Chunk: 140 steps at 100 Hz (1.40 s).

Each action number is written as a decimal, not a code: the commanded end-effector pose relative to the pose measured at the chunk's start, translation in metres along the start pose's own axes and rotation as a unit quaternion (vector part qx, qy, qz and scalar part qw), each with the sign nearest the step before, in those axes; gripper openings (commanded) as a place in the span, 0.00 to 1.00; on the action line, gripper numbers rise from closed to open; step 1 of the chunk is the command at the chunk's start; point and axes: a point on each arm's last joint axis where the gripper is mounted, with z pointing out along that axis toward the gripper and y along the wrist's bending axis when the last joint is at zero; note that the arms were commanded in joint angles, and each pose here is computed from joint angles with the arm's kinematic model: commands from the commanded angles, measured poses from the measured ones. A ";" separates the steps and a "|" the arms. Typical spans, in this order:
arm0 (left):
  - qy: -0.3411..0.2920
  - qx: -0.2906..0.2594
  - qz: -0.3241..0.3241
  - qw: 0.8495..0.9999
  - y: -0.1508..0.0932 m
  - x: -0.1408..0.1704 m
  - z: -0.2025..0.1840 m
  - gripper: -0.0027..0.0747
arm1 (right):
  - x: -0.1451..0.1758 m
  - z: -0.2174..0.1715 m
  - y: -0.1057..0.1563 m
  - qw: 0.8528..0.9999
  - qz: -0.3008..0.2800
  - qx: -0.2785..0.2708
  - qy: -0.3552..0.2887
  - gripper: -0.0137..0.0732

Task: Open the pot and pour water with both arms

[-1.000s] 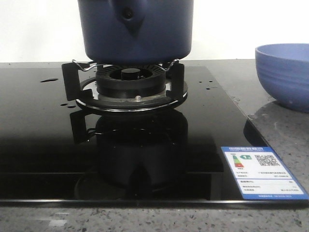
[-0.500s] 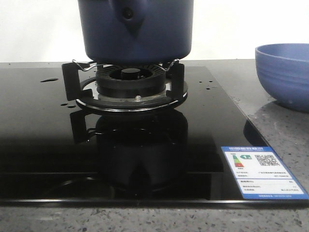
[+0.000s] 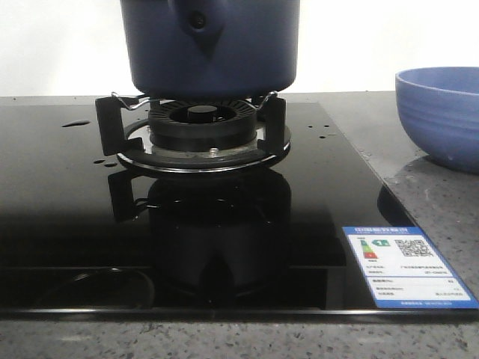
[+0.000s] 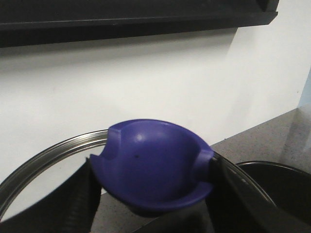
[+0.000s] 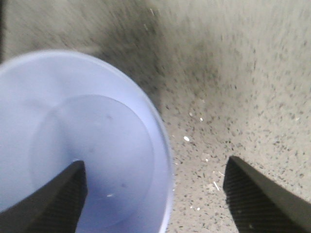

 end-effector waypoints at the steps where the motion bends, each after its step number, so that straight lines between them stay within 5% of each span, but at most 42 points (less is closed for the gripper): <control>1: -0.056 -0.004 -0.008 0.998 -0.008 -0.026 -0.012 0.49 | -0.010 -0.006 -0.001 1.000 -0.001 0.002 -0.023 0.73; 44: -0.057 -0.016 -0.009 0.998 -0.006 -0.027 -0.012 0.49 | -0.012 0.015 -0.006 1.000 0.008 -0.003 0.007 0.07; 84: -0.059 -0.034 -0.010 0.998 -0.003 -0.027 -0.012 0.48 | -0.037 -0.022 0.014 0.999 -0.005 -0.045 -0.031 0.10; 140: -0.060 -0.050 -0.011 0.997 0.000 -0.027 -0.012 0.48 | -0.082 -0.105 0.111 0.967 -0.142 -0.142 -0.160 0.10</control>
